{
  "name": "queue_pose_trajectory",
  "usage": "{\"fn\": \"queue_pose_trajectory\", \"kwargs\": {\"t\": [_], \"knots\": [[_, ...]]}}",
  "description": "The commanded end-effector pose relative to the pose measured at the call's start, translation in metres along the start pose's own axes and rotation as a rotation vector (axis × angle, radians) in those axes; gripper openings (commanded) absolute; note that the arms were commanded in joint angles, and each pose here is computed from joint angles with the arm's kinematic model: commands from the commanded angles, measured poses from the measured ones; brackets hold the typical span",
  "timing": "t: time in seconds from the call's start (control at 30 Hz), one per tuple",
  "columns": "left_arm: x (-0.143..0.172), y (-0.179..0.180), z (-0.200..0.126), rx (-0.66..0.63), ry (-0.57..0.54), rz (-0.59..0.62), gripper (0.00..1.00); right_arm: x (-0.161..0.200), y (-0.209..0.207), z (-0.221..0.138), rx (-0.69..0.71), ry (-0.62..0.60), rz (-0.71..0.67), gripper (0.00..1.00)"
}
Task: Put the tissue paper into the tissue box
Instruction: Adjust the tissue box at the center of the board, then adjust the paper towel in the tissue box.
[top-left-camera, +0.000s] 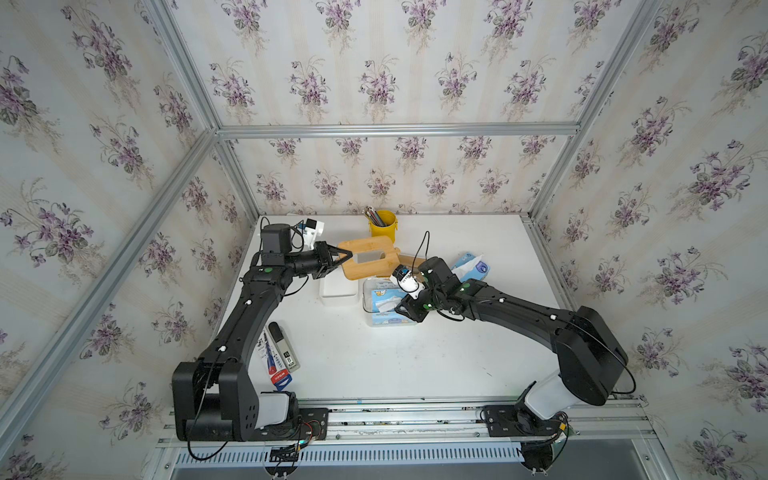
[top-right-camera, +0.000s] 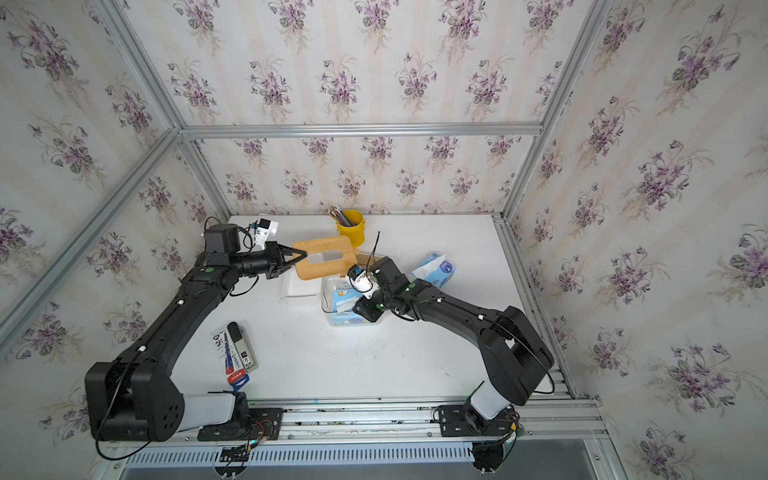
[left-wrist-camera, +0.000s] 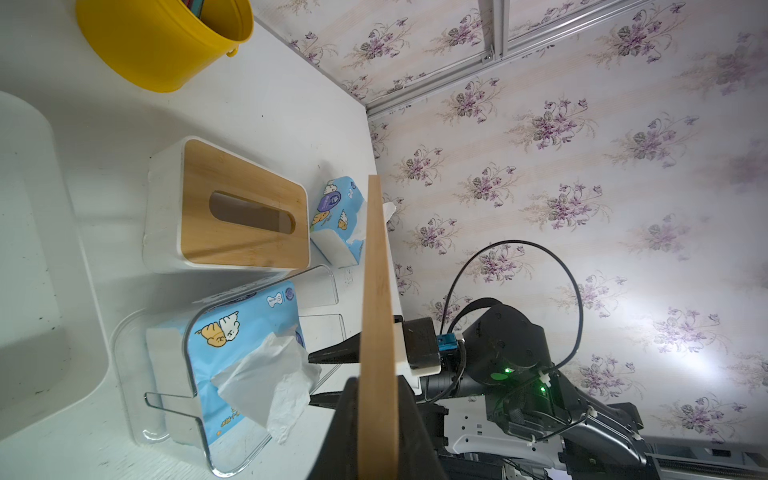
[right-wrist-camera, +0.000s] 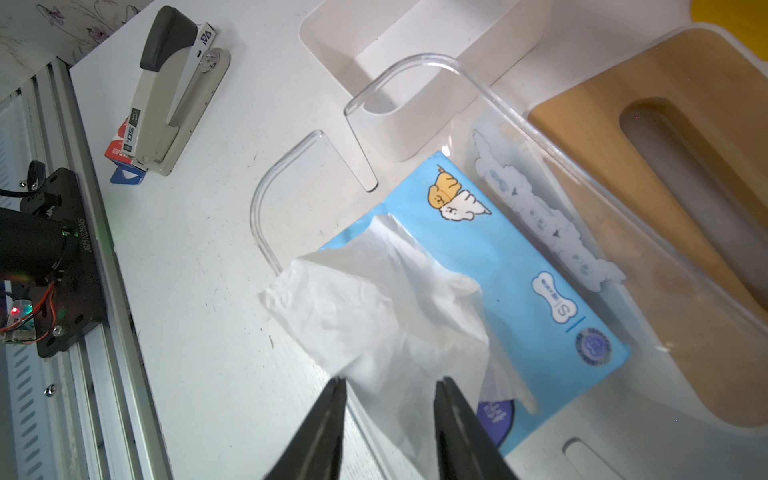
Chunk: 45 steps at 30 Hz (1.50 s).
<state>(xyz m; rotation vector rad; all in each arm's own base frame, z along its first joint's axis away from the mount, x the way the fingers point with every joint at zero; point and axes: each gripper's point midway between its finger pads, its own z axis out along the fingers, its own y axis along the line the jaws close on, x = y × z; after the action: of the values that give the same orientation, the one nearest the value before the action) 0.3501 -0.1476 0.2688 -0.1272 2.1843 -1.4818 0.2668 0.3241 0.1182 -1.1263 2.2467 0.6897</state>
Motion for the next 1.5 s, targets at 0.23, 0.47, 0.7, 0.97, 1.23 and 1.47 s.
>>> {"fn": "queue_pose_trajectory", "kwargs": {"t": [0.23, 0.47, 0.7, 0.97, 1.23, 1.47], "knots": [[0.001, -0.006, 0.0, 0.038, 0.004, 0.031, 0.0, -0.005, -0.012, 0.004, 0.061, 0.004, 0.008, 0.27], [0.002, -0.006, 0.0, 0.042, 0.005, 0.033, 0.0, -0.014, -0.012, -0.003, 0.072, -0.027, 0.003, 0.3], [0.004, -0.007, -0.001, 0.046, 0.006, 0.032, 0.0, -0.016, -0.016, -0.001, 0.086, -0.027, 0.004, 0.31], [0.006, -0.006, -0.001, 0.049, 0.006, 0.029, 0.0, -0.015, -0.027, 0.001, 0.146, -0.016, -0.006, 0.25], [0.006, -0.004, 0.0, 0.046, 0.008, 0.02, 0.0, -0.024, -0.032, 0.003, 0.173, -0.041, -0.052, 0.13], [0.003, -0.005, -0.002, 0.032, -0.005, 0.014, 0.0, -0.036, -0.044, 0.001, 0.236, -0.035, -0.105, 0.08]]}}
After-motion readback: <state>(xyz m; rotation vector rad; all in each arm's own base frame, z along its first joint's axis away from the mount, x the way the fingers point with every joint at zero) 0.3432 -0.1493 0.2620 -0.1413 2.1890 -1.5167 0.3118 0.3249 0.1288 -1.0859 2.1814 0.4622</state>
